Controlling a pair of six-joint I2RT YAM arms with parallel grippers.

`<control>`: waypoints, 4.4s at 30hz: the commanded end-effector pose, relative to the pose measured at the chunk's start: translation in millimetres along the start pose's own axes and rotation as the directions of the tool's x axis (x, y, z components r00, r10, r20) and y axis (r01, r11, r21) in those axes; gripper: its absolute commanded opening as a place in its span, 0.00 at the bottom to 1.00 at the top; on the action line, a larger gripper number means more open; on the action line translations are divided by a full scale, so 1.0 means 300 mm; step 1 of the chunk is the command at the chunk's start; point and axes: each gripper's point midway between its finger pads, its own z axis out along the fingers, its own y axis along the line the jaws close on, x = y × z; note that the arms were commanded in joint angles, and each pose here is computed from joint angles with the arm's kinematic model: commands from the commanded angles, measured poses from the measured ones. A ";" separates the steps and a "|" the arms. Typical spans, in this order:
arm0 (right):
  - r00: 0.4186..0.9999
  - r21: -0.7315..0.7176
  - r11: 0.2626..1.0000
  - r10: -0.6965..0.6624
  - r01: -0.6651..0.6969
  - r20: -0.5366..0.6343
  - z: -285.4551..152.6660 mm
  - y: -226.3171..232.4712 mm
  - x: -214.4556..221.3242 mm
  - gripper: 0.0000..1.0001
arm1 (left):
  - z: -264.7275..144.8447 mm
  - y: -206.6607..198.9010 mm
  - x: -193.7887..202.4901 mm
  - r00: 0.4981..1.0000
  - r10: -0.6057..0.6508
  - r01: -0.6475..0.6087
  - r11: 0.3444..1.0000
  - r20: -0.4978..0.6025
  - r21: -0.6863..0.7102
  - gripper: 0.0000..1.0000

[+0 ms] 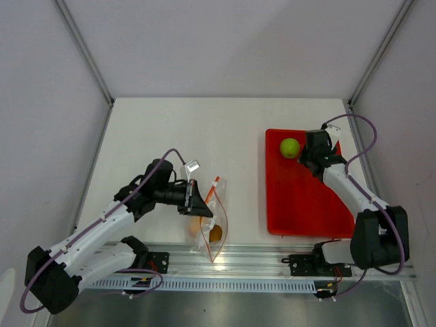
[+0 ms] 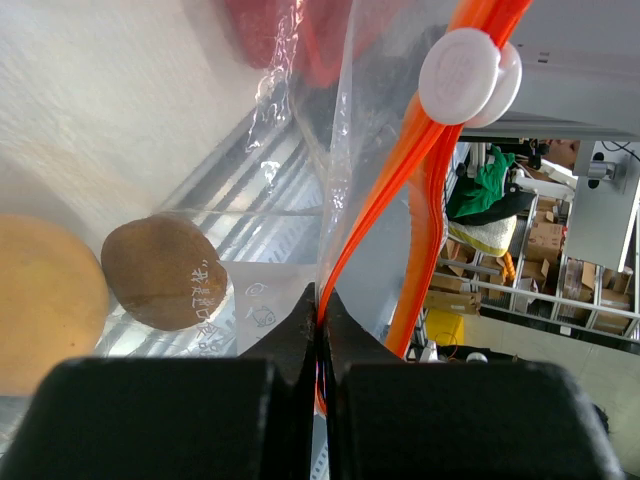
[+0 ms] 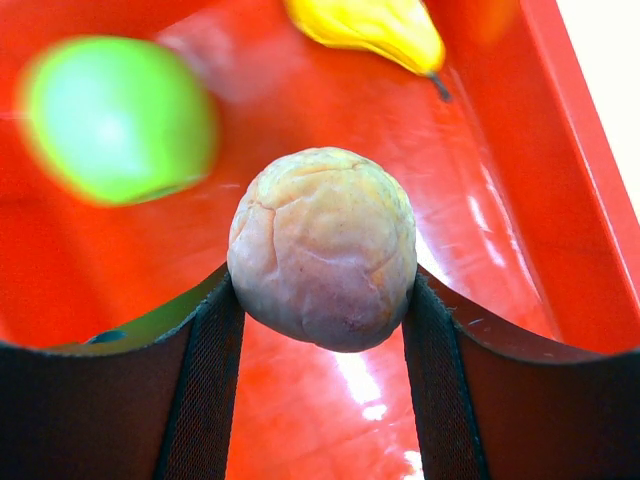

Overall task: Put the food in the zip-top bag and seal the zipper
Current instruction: Pick up the fake fruit from the bin, then place the fake fruit in the zipper food storage bag, then pick up the fake fruit from the bin.

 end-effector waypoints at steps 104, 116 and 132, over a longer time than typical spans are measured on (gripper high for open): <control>0.719 -0.685 0.277 -0.457 0.674 0.523 -0.993 0.650 0.124 0.92 | -0.034 -0.056 -0.066 0.995 0.075 -0.072 0.997 0.070 -0.032 0.01; 0.877 -0.385 0.857 -0.143 0.341 0.459 -0.689 0.422 -0.188 0.99 | -0.023 -0.039 -0.052 0.996 0.065 -0.063 0.998 0.061 -0.023 0.01; 0.920 0.170 0.953 -0.290 0.252 0.265 -0.166 0.097 -0.296 0.99 | -0.025 -0.050 -0.024 0.997 0.061 -0.062 0.998 0.049 0.021 0.01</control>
